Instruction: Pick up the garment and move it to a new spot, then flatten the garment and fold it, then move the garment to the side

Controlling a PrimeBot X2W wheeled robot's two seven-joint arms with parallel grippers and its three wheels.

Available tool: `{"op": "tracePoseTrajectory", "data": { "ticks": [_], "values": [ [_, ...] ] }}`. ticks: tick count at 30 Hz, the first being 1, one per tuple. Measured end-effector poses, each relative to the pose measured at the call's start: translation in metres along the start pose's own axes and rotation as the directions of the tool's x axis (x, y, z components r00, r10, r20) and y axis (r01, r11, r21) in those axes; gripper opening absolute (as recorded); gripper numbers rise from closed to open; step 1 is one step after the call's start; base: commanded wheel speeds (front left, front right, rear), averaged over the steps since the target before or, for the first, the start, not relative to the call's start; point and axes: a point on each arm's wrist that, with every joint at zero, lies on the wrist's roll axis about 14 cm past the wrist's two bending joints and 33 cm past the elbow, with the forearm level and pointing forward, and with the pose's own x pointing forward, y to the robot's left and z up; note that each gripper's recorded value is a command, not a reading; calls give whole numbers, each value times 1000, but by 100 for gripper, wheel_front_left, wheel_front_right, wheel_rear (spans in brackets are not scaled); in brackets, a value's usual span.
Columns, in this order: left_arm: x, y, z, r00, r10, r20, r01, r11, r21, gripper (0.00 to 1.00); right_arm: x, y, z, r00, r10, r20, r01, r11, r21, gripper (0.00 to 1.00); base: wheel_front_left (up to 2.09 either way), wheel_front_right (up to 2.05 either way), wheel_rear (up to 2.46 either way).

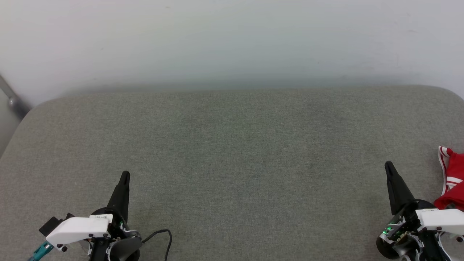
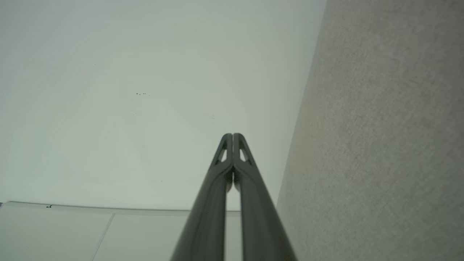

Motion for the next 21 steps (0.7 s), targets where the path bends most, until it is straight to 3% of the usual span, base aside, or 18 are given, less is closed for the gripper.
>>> {"op": "tracePoseTrajectory", "data": {
  "ticks": [21],
  "values": [
    [0,0,0,1000,0,0,0,1000,0,0,0,0,0,1000,0,0,0,1000,0,0,0,0,0]
  ]
}}
